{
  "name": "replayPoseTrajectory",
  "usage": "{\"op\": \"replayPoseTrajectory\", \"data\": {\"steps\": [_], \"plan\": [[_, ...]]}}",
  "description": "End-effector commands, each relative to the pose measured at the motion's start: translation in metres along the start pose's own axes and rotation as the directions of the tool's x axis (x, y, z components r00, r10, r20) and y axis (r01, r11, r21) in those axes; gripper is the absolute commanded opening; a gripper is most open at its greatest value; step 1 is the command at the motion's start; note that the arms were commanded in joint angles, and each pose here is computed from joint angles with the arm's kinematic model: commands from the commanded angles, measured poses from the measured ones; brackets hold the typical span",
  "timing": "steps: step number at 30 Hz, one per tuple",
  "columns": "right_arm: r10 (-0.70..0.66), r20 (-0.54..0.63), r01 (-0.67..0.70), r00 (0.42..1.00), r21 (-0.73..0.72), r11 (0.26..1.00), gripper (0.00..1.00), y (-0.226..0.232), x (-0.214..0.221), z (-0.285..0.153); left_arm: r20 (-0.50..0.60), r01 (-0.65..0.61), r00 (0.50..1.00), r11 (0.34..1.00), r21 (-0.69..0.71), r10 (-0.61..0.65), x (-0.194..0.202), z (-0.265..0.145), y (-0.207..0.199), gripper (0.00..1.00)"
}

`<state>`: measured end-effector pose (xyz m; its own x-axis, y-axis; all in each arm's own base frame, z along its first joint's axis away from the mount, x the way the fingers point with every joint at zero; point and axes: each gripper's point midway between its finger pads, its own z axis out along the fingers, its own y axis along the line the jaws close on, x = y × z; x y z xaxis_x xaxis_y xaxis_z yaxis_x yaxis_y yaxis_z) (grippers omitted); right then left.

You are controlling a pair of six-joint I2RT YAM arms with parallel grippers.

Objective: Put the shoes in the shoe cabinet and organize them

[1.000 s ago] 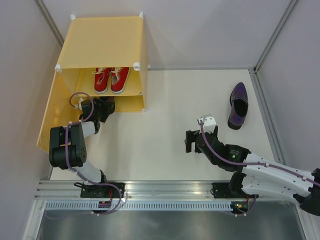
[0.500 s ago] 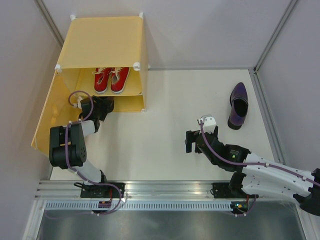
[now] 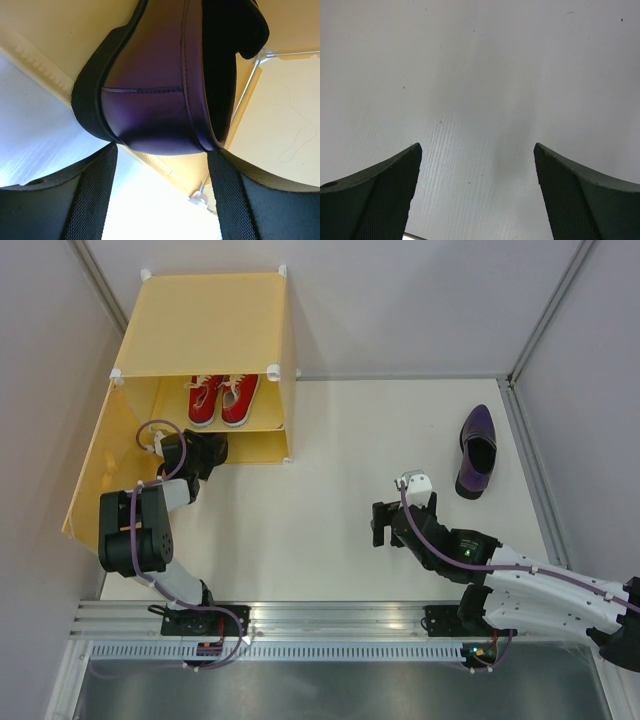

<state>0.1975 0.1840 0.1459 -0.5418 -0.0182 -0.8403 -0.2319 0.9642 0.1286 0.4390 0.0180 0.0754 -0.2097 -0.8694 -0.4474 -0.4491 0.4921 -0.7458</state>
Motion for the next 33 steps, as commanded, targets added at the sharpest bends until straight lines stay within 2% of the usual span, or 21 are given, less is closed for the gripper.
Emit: {"op": "replayPoseTrajectory", "data": {"steps": [1,9,16,17,20,23,26,33], "plan": [[0.033,0.029,-0.034,0.999,0.015,0.999,0.96,-0.003,-0.009,-0.003,0.091,-0.027,0.996,0.996,0.089,0.019,-0.027,0.005,-0.030,0.76],[0.058,0.043,-0.058,0.997,-0.003,0.998,0.96,-0.002,-0.015,-0.009,0.078,-0.041,0.996,0.997,0.072,0.035,-0.018,-0.015,-0.022,0.85],[0.063,0.043,-0.063,0.997,0.003,0.998,0.96,-0.001,-0.022,-0.013,0.092,-0.080,0.993,0.996,0.034,0.076,-0.015,-0.059,-0.011,0.88],[0.065,0.052,-0.066,0.996,0.008,0.998,0.96,-0.001,-0.028,-0.014,0.084,-0.097,0.992,0.995,-0.034,0.099,-0.012,-0.064,0.004,0.89],[0.062,0.064,-0.065,0.996,0.045,0.997,0.96,-0.005,-0.037,-0.017,0.103,-0.139,0.983,0.982,-0.125,0.152,-0.021,-0.087,0.016,0.90],[0.039,0.061,-0.046,0.997,0.121,0.992,0.97,-0.017,-0.044,-0.017,0.119,-0.167,0.974,0.965,-0.204,0.194,-0.033,-0.113,0.023,0.91],[0.034,0.044,-0.042,0.998,0.191,0.981,0.97,-0.030,-0.051,-0.012,0.160,-0.199,0.960,0.960,-0.196,0.231,-0.047,-0.135,0.013,0.90],[0.081,-0.006,-0.070,0.997,0.421,0.904,0.97,-0.096,-0.074,0.011,0.090,-0.333,0.929,0.916,-0.224,0.360,-0.053,-0.174,0.005,0.90]]}}
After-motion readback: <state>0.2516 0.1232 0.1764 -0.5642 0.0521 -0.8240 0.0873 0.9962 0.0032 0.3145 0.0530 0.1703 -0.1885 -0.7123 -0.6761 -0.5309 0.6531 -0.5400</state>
